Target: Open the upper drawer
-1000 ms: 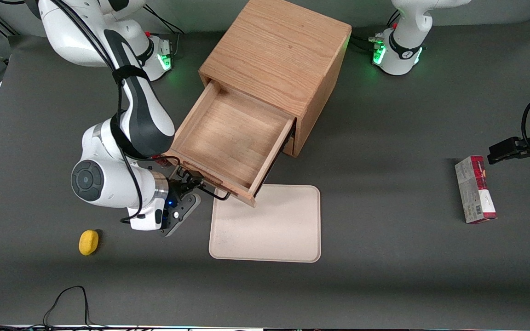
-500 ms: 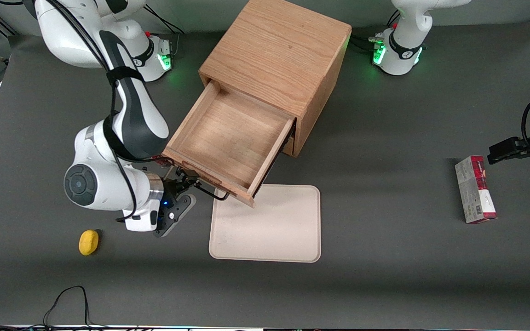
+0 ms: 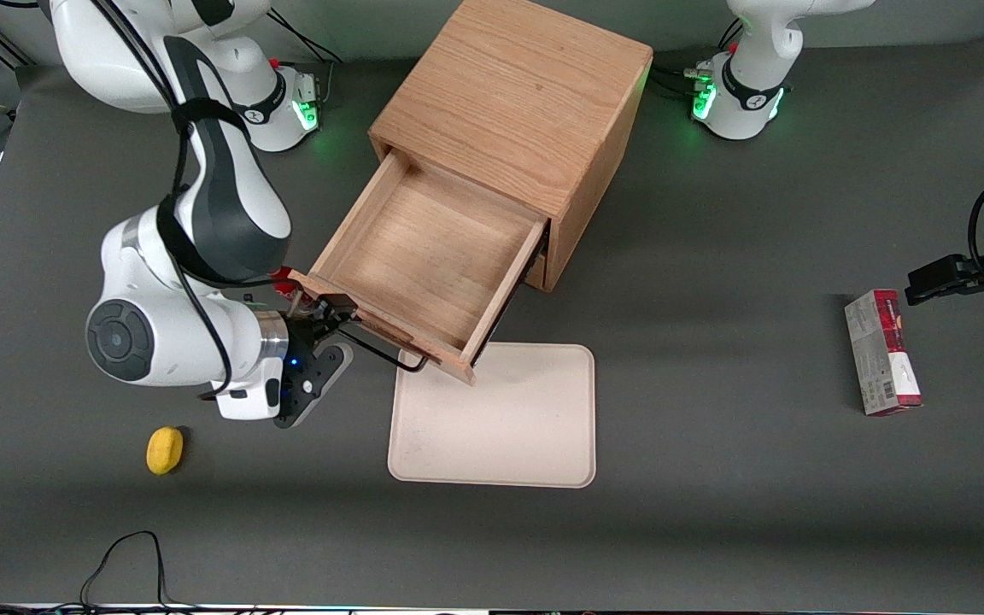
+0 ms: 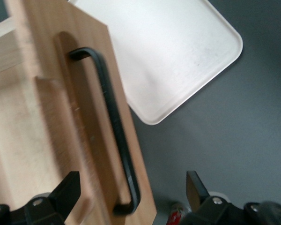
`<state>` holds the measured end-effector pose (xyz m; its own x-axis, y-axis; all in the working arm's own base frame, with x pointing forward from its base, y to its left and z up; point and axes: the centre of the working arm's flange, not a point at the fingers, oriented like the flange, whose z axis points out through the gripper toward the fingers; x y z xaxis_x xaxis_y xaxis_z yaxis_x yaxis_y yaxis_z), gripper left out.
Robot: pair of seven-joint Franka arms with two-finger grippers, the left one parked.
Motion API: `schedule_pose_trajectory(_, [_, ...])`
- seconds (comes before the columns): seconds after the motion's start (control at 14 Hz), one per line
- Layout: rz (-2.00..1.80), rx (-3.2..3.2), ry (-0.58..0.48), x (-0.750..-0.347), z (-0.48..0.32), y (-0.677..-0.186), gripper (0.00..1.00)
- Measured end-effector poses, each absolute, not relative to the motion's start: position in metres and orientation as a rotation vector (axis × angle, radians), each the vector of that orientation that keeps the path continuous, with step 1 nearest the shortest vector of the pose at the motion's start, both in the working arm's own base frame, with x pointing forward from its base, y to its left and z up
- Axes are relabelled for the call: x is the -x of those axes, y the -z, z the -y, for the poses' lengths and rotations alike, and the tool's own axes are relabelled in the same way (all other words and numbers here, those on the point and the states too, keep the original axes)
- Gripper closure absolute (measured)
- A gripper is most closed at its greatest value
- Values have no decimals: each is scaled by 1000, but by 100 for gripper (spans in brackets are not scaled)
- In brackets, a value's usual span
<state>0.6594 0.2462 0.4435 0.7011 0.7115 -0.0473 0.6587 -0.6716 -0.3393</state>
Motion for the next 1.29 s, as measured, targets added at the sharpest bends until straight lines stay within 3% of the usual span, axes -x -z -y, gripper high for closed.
schedule_pose_trajectory(0.43, [1034, 2698, -309, -632, -187, -526, 0])
schedule_pose_trajectory(0.86, [745, 2848, -348, -616, -67, -530, 0])
schedule_pose_trajectory(1.07, [517, 2994, -386, -604, -57, -540, 0])
schedule_pose_trajectory(1.29, [455, 3082, -348, -590, -75, -565, 0])
